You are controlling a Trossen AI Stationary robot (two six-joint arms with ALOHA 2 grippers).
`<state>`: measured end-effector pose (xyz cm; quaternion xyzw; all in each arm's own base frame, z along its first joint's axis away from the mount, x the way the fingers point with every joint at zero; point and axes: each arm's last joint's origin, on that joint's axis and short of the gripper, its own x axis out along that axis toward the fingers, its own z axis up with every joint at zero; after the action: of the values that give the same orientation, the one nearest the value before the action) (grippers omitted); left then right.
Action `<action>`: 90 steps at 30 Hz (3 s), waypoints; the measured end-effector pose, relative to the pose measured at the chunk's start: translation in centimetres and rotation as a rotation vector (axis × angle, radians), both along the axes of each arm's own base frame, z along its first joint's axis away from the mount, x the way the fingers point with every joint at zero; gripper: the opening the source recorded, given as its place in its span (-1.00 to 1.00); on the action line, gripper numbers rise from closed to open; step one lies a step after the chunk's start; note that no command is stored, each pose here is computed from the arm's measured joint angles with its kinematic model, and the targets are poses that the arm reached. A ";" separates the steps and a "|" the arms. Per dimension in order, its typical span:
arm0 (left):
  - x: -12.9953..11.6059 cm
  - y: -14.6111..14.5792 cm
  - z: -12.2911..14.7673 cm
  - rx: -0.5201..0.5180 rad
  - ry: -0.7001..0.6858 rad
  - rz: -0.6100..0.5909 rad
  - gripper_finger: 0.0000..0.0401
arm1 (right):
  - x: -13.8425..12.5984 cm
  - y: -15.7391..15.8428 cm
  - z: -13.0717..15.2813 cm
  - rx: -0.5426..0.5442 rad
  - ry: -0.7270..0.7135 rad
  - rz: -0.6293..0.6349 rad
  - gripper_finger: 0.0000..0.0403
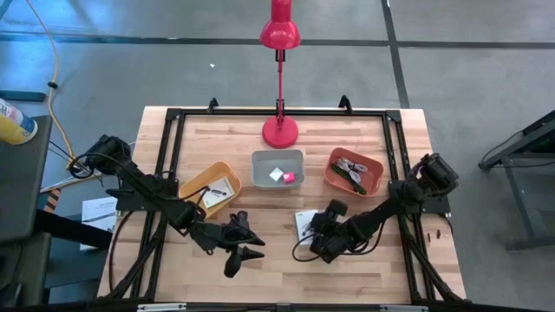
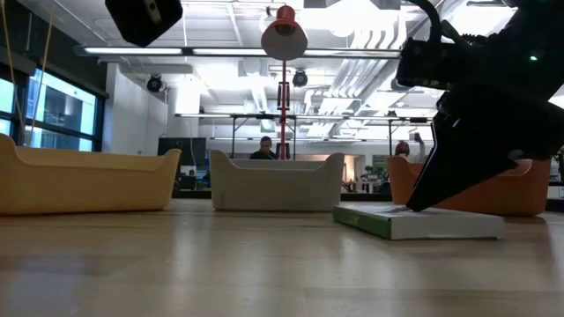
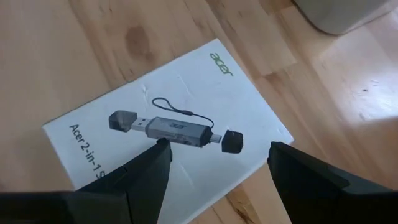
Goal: Pick and place items into bin
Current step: Put the white card reader box into the yellow bin
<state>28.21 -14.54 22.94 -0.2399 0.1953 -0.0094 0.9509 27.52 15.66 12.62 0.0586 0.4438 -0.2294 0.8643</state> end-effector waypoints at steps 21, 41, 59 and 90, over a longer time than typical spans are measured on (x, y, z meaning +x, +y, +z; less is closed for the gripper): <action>0.3 -0.5 1.3 0.040 -0.032 -0.028 -0.20 | 1.4 2.9 -0.9 0.200 -0.178 0.056 0.29; 0.6 -0.5 0.5 -0.120 0.003 0.112 -0.20 | 0.8 3.2 3.7 -0.011 0.025 0.460 0.29; 2.4 -4.3 -7.9 -0.564 0.096 0.439 -0.20 | -1.4 2.2 0.1 0.041 0.013 0.678 0.29; 5.6 0.6 -10.2 -0.639 0.428 0.553 -0.20 | -0.3 -0.3 -2.8 0.156 -0.147 0.637 0.29</action>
<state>33.76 -13.95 12.70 -0.5598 0.3032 0.2341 0.7348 27.24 15.32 9.81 -0.0007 0.3926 0.0919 0.9151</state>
